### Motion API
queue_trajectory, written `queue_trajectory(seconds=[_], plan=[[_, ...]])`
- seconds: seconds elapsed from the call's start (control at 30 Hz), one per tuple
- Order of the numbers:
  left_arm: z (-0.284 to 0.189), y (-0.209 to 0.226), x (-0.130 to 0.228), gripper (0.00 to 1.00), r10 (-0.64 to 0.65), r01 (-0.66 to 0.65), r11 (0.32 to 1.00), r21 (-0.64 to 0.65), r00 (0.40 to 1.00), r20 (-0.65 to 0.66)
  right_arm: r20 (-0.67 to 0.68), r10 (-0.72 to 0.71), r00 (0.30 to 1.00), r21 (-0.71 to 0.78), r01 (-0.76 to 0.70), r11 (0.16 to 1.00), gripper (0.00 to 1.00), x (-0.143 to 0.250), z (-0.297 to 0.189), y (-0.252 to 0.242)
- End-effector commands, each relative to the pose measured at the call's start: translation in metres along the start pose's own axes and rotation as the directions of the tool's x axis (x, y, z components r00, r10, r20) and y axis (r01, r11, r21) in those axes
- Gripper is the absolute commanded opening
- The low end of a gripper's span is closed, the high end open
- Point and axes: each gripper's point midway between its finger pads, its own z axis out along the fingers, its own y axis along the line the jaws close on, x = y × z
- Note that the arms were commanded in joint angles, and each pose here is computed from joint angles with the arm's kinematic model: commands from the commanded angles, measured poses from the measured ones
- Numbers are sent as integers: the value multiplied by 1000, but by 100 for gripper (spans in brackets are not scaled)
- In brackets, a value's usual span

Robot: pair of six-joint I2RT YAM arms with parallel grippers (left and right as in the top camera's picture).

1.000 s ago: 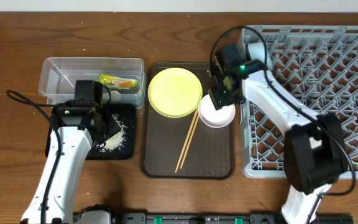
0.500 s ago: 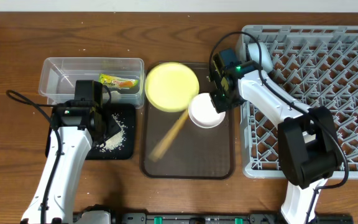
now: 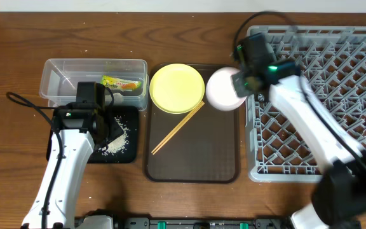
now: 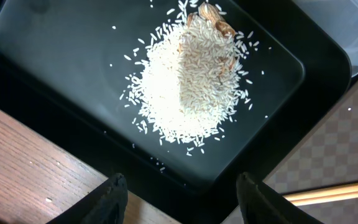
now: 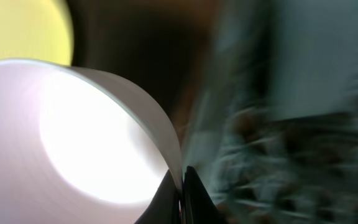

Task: Sort waste into correct bins and load items into the dishwasher rack
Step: 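Grasp the white bowl on the brown tray with the right gripper, then carry the white bowl into the back of the dish rack and release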

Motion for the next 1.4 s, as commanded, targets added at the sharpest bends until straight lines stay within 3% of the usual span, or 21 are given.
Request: queue_trajectory(seconds=[0.0, 0.1, 0.23, 0.5, 0.7, 1.03, 1.37], plan=[[-2, 4, -2, 60, -15, 15, 1000, -13, 1000, 15, 170, 52, 984, 217, -89, 972, 1, -28, -50, -58], [-2, 4, -3, 59, -15, 15, 1000, -13, 1000, 16, 296, 63, 953, 354, -171, 920, 1, -46, -86, -102], [-2, 4, -3, 60, -15, 15, 1000, -13, 1000, 16, 367, 30, 930, 524, -233, 819, 1, -57, -115, -150], [-2, 4, -3, 59, -15, 15, 1000, -13, 1000, 16, 321, -12, 947, 795, -263, 547, 1, -57, -136, -231], [-2, 4, -3, 60, -15, 15, 1000, -13, 1000, 16, 228, 25, 973, 866, -214, 453, 1, -44, -109, -260], [-2, 4, -3, 59, -15, 15, 1000, -13, 1000, 16, 39, 54, 998, 883, -60, 466, 1, -20, -23, -268], [-2, 4, -3, 59, -15, 15, 1000, -13, 1000, 16, -26, 37, 999, 862, 4, 507, 1, -13, 25, -244]])
